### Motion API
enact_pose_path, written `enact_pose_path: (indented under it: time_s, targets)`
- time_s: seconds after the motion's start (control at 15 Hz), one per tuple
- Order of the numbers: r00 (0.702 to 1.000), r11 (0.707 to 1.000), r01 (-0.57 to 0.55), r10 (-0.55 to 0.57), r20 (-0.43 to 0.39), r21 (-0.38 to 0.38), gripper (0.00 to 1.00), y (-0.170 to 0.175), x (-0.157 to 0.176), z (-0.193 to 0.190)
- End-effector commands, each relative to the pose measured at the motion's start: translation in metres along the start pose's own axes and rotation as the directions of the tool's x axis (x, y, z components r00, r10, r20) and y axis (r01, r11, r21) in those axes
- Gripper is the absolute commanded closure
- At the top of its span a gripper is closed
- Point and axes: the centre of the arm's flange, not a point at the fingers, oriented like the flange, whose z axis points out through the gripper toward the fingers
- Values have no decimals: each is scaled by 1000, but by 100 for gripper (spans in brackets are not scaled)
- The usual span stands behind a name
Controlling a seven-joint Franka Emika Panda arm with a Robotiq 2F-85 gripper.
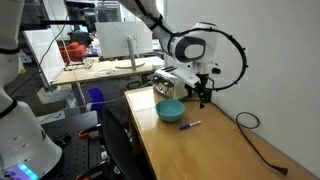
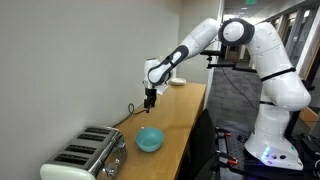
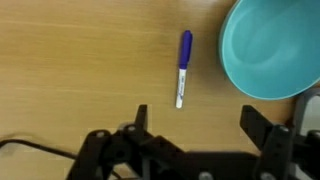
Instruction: Pick up the marker from the table and put it in the bowl
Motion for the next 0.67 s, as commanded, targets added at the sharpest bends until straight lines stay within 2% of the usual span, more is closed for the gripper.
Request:
enact_pose_path:
  time_s: [0.0,0.6]
  targets:
    - [1000,999,19,-19,-7,30,0,3,23,19]
    - [1000,999,26,-26,14,30,0,8,47,86]
